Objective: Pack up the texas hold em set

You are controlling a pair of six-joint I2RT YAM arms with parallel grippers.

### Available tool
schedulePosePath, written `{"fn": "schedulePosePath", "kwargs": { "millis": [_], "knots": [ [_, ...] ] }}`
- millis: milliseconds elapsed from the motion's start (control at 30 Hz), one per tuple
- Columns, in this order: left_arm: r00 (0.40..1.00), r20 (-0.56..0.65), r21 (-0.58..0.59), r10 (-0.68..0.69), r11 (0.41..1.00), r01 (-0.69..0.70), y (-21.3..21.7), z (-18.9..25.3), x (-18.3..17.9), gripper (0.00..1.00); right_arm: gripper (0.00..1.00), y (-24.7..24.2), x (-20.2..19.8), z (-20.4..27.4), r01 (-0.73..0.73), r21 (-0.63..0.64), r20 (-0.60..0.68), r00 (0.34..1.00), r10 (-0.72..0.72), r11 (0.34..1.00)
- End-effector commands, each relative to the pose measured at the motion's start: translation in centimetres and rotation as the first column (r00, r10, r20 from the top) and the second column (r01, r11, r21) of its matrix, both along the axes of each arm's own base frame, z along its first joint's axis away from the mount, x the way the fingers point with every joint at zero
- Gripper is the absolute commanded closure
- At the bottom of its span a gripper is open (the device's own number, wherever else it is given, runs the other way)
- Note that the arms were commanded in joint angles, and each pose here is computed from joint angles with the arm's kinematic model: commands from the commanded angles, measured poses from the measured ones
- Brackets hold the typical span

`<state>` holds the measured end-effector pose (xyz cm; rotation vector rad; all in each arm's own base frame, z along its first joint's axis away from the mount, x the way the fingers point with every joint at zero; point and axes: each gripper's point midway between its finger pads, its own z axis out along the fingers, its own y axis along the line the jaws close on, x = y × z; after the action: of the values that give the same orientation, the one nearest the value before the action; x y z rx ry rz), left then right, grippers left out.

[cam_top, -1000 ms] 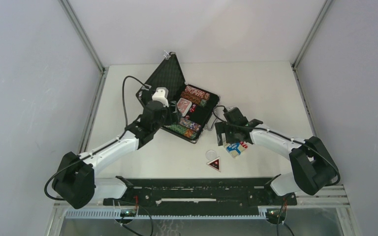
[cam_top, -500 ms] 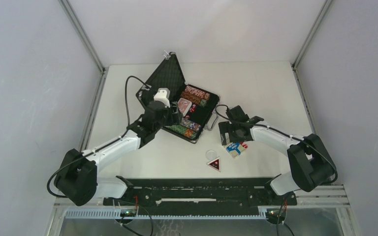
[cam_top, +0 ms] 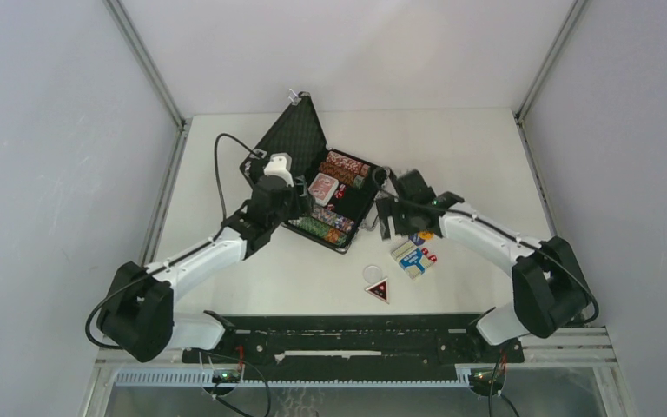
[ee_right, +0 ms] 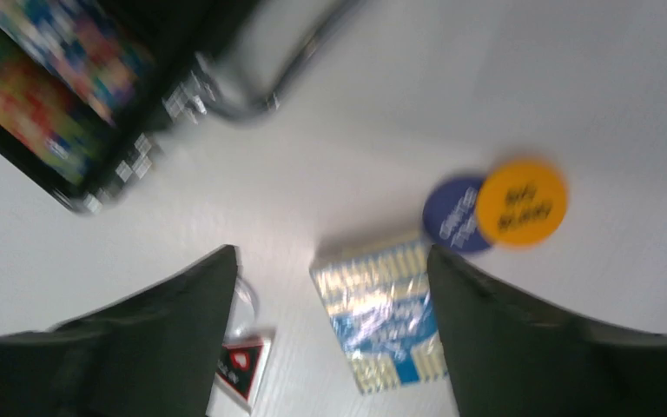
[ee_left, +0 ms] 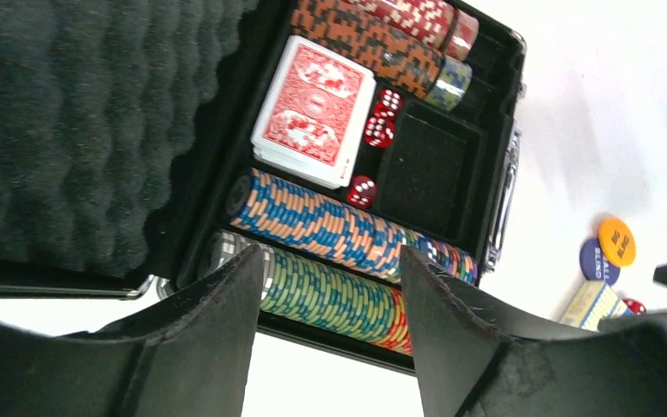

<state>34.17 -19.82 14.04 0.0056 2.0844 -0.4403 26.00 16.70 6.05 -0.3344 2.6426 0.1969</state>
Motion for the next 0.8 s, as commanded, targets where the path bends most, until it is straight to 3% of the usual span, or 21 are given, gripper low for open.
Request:
{"fn": "schedulePosePath", "kwargs": {
  "millis": [0,67,100,167,233,300,433,600,767],
  "knots": [
    [0.995,0.051,-0.030,0.086,0.996,-0.084,1.6,1.9,0.9,0.42,0.24,2.1,8.1,5.5,0.049,0.134,0.155,0.986,-0.069,0.990],
    [0.992,0.051,-0.014,0.114,0.993,-0.113,2.2,1.7,0.8,0.62,0.60,2.5,10.9,5.3,0.053,0.141,0.160,0.984,-0.076,0.989],
    [0.990,0.049,-0.005,0.130,0.991,-0.130,2.6,1.5,0.8,0.70,0.72,2.5,12.4,5.6,0.056,0.143,0.170,0.982,-0.081,0.988],
    [0.987,0.050,0.013,0.155,0.988,-0.156,3.3,1.3,0.7,0.81,0.78,2.5,15.1,5.4,0.062,0.134,0.174,0.981,-0.085,0.989],
    [0.983,0.051,0.028,0.177,0.983,-0.179,4.0,1.0,0.4,0.84,0.71,2.7,17.6,5.3,0.048,0.112,0.181,0.981,-0.068,0.993],
    [0.980,0.051,0.031,0.193,0.980,-0.194,4.5,0.8,0.0,0.83,0.53,2.9,19.8,4.6,0.022,0.066,0.191,0.981,-0.034,0.998],
    [0.976,0.044,0.034,0.215,0.976,-0.217,5.4,-0.1,-0.8,0.67,0.32,2.7,23.5,4.3,0.025,0.025,0.224,0.974,-0.030,0.999],
    [0.972,0.028,0.032,0.234,0.972,-0.235,6.1,-1.0,-1.6,0.55,0.30,2.3,25.7,3.1,0.017,0.061,0.218,0.975,-0.030,0.998],
    [0.969,0.023,0.039,0.246,0.968,-0.246,6.6,-1.4,-1.9,0.55,0.33,2.4,26.3,1.4,0.002,0.054,0.197,0.980,-0.013,0.999]
  ]
}}
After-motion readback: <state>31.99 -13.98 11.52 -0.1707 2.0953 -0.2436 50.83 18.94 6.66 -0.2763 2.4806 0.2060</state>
